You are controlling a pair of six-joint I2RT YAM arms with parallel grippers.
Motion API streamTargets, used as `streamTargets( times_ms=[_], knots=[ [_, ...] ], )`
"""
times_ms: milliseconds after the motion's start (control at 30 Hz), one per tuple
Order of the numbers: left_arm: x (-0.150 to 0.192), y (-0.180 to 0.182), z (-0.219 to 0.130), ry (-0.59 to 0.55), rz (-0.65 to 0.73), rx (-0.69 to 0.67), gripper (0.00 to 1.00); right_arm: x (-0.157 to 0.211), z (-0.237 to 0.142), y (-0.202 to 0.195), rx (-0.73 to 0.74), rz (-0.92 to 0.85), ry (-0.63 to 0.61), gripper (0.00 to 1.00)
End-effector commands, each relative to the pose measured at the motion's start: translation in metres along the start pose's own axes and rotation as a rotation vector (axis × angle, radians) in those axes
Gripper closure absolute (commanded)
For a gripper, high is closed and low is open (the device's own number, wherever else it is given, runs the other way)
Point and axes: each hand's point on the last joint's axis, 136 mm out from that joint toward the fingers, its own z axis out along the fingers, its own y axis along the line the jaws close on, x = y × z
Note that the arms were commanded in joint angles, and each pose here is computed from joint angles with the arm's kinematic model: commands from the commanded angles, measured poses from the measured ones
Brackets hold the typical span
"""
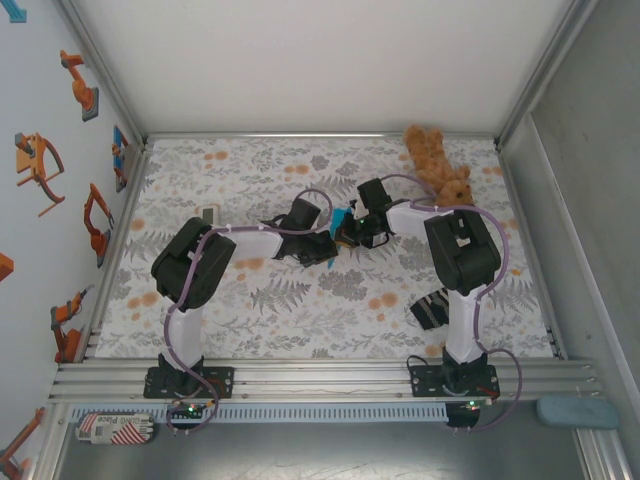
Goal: Fold a paper plane with a square sheet of paper (pick it up from the middle)
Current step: Fold the wing for the fifth time at the center of the table.
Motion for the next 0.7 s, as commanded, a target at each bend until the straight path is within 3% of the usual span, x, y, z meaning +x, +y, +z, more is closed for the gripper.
streamTargets(
  times_ms=[0,667],
  knots=[
    [0.019,0.020,0.000,0.061,0.007,-0.105,0.89,0.012,0.011,-0.055,0.182,0.102,0.002,0.98],
    [0.073,0.049,-0.021,0.139,0.024,-0.232,0.91,0.013,0.014,-0.070,0.229,0.136,0.003,0.99]
  ],
)
